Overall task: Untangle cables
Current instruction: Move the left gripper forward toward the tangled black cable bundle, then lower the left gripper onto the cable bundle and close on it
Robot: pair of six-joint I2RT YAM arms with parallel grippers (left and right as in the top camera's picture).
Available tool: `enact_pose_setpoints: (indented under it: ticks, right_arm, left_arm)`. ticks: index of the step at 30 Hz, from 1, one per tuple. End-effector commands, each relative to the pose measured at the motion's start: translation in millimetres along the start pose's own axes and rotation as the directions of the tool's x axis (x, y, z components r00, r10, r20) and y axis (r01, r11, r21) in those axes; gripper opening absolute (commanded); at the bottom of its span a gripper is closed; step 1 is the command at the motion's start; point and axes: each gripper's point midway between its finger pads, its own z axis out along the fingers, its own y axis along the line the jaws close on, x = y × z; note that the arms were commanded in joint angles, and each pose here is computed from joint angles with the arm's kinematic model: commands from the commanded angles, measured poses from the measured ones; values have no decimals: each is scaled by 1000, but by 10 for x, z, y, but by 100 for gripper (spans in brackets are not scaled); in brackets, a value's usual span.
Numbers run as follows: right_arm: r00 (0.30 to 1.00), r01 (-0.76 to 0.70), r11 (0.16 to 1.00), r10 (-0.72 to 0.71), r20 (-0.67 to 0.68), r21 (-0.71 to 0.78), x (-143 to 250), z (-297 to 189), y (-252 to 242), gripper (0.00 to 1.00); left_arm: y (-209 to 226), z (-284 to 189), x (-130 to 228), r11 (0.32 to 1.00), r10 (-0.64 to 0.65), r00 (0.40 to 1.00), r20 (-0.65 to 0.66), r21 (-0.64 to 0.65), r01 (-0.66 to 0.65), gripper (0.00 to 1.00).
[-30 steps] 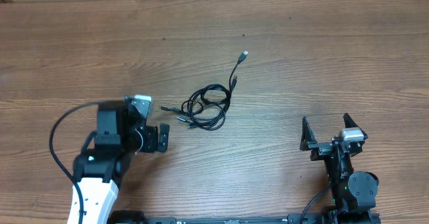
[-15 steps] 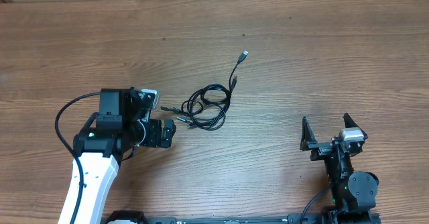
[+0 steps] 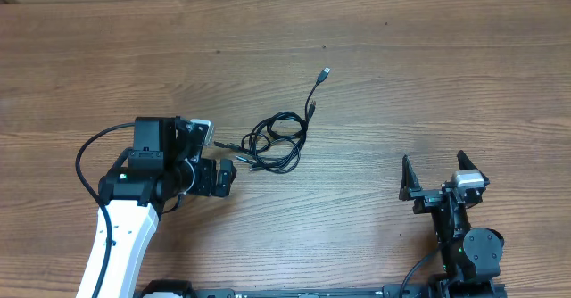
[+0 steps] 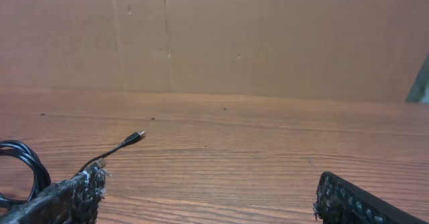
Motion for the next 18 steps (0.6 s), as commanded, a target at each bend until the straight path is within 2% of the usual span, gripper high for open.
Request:
enact_pose_setpoints:
  ticks: [1, 18]
  right_arm:
    - [1000, 2, 1000, -2, 5, 6, 15, 1, -12, 100]
    - [1000, 2, 1000, -2, 5, 6, 15, 1, -12, 100]
  left_arm:
    - [-53, -65, -130, 1000, 8, 999, 37, 26, -9, 100]
    - [-68, -158, -135, 1000, -24, 1000, 18, 20, 23, 100]
